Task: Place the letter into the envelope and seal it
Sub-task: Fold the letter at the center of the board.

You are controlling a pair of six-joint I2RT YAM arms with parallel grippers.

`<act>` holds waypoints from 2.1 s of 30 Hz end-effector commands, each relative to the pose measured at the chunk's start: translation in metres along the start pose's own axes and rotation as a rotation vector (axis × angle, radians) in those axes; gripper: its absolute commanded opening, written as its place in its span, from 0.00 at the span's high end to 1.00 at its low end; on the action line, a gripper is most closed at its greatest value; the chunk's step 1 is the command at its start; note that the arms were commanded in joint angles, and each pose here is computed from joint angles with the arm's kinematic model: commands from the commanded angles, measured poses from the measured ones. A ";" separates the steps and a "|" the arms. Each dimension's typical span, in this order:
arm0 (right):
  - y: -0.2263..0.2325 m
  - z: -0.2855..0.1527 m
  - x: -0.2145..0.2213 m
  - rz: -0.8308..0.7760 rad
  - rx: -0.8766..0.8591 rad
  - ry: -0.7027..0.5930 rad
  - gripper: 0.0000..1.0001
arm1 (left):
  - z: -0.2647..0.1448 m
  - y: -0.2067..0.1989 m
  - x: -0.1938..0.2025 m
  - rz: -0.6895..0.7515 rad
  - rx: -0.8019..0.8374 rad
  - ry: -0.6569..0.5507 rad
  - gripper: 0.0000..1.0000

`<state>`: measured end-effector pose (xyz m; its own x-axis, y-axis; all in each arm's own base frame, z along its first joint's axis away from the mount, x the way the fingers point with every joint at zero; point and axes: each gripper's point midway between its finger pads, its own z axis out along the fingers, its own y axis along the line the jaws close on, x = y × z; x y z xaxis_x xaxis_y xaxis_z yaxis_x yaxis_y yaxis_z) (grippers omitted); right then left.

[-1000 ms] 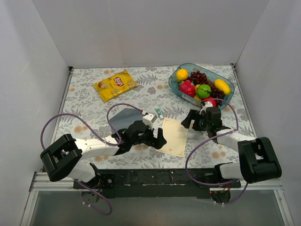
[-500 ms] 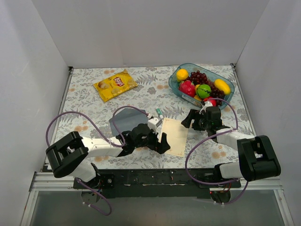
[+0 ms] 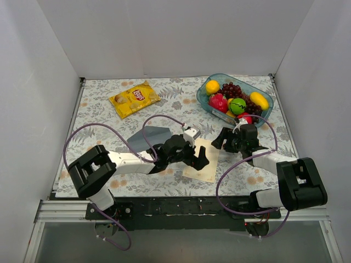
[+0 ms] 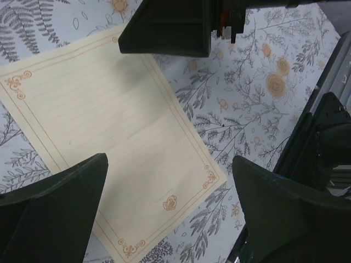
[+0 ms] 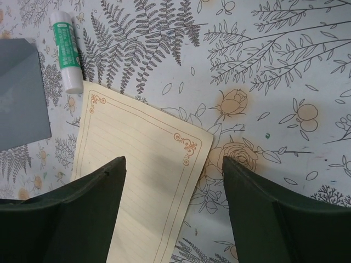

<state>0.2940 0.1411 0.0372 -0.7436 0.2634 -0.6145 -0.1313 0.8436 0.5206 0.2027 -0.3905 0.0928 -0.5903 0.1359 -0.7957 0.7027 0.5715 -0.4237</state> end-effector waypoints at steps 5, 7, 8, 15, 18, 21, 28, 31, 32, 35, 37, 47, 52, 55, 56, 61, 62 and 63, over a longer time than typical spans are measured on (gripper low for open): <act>-0.011 -0.009 0.040 0.077 0.042 0.124 0.23 | 0.011 0.010 -0.021 -0.007 0.003 -0.051 0.04; -0.012 -0.011 0.043 0.086 0.045 0.131 0.24 | 0.012 0.023 -0.022 -0.026 -0.017 -0.058 0.04; -0.012 -0.012 0.045 0.092 0.044 0.136 0.25 | 0.011 0.029 -0.019 -0.035 -0.016 -0.050 0.04; -0.013 -0.016 0.059 0.143 0.043 0.174 0.28 | 0.012 0.058 -0.032 -0.057 -0.034 -0.078 0.05; -0.013 -0.015 0.065 0.177 0.038 0.192 0.30 | 0.015 0.056 -0.034 -0.053 -0.020 -0.080 0.06; -0.015 -0.015 0.069 0.205 0.039 0.200 0.31 | 0.018 0.055 -0.033 -0.058 -0.005 -0.074 0.07; -0.020 -0.017 0.070 0.227 0.055 0.197 0.33 | 0.025 0.056 -0.032 -0.054 -0.001 -0.070 0.10; -0.023 -0.018 0.070 0.231 0.063 0.199 0.34 | 0.030 0.058 -0.030 -0.056 -0.004 -0.064 0.11; -0.024 -0.018 0.069 0.233 0.066 0.197 0.34 | 0.032 0.058 -0.031 -0.055 -0.002 -0.066 0.11; -0.025 -0.019 0.070 0.234 0.070 0.203 0.34 | 0.036 0.060 -0.030 -0.055 -0.004 -0.062 0.11; -0.026 -0.019 0.071 0.234 0.071 0.205 0.35 | 0.038 0.062 -0.027 -0.056 -0.010 -0.056 0.11; -0.026 -0.020 0.074 0.246 0.061 0.215 0.36 | 0.040 0.067 -0.017 -0.062 -0.017 -0.040 0.12; -0.019 -0.019 0.074 0.247 0.015 0.229 0.39 | 0.040 0.067 -0.012 -0.068 -0.018 -0.031 0.12; -0.016 -0.018 0.076 0.248 -0.002 0.242 0.41 | 0.041 0.068 -0.008 -0.070 -0.018 -0.022 0.12; -0.016 -0.017 0.077 0.248 -0.007 0.245 0.41 | 0.042 0.067 -0.009 -0.069 -0.013 -0.022 0.12; -0.011 -0.017 0.078 0.250 -0.036 0.258 0.43 | 0.044 0.068 -0.006 -0.074 -0.011 -0.015 0.12; -0.011 -0.017 0.079 0.253 -0.038 0.262 0.43 | 0.044 0.068 -0.006 -0.075 -0.009 -0.015 0.12; -0.010 -0.017 0.079 0.253 -0.042 0.262 0.43 | 0.044 0.067 -0.006 -0.075 -0.007 -0.016 0.12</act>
<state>0.2669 0.1514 0.0311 -0.8207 0.3567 -0.4463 -0.0642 0.7186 0.6924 0.2712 -0.3828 0.0474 -0.6454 0.0802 -0.7597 0.6371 0.6051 -0.4774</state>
